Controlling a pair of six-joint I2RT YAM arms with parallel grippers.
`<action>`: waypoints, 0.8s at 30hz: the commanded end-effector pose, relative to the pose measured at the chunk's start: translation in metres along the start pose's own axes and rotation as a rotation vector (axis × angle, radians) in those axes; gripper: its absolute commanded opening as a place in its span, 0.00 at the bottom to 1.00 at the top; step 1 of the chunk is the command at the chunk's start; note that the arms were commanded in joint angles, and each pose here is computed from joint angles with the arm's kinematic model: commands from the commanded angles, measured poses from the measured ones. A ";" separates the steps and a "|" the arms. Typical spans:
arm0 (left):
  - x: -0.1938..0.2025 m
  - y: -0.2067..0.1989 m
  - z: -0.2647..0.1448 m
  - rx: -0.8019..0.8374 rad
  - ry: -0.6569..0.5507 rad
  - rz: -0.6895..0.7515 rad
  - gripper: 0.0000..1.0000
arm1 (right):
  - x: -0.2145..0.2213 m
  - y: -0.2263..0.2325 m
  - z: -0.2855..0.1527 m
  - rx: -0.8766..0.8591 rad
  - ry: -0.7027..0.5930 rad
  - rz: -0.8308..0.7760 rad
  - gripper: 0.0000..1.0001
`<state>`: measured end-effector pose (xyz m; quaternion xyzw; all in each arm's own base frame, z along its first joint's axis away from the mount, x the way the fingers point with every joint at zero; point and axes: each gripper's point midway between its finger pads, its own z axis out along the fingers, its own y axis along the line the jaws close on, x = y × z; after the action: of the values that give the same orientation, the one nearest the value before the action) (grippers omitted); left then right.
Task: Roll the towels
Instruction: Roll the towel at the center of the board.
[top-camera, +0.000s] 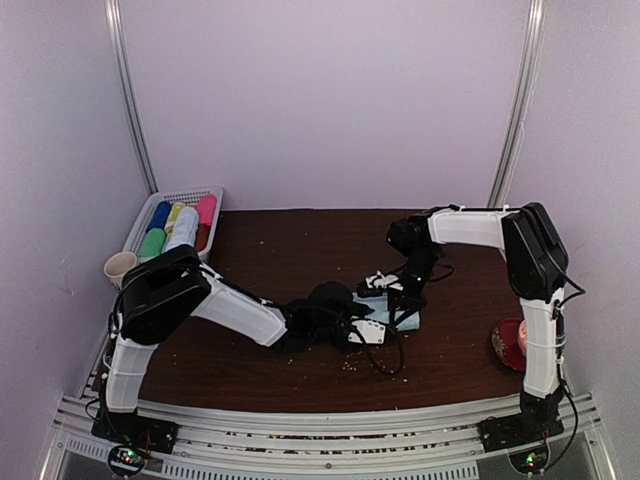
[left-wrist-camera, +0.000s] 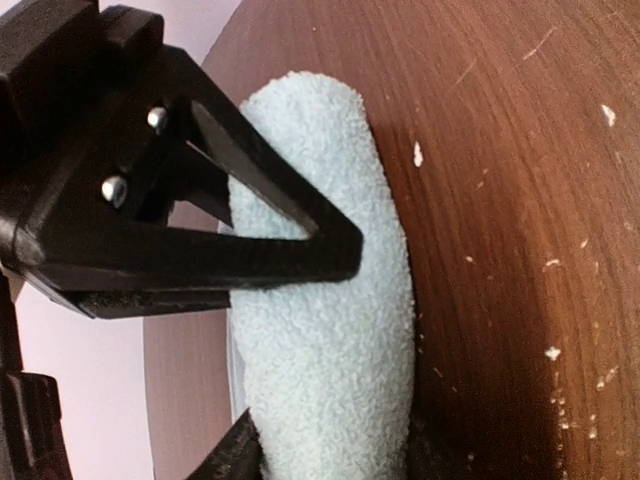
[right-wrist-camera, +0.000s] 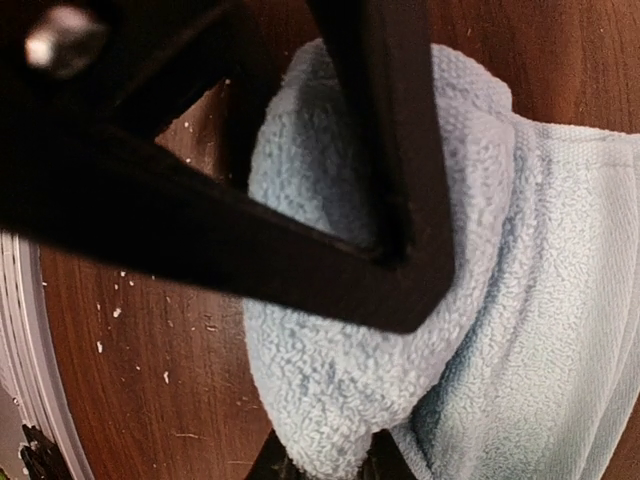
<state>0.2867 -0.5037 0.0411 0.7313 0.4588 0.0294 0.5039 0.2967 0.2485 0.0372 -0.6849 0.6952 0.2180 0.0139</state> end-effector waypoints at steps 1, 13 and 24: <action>0.006 -0.009 0.008 0.019 0.043 0.000 0.34 | 0.024 0.020 0.025 -0.122 0.096 0.045 0.10; 0.010 -0.039 0.011 0.211 0.094 -0.057 0.00 | 0.018 0.003 -0.002 0.049 0.078 0.023 0.46; -0.003 -0.061 0.007 0.464 0.122 -0.294 0.00 | 0.037 -0.021 -0.097 0.461 -0.066 0.052 0.73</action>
<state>0.2778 -0.5203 0.0367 0.7406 0.5322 -0.0462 0.4075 0.3152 0.2039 0.0771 -0.6637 0.7301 0.1234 0.1061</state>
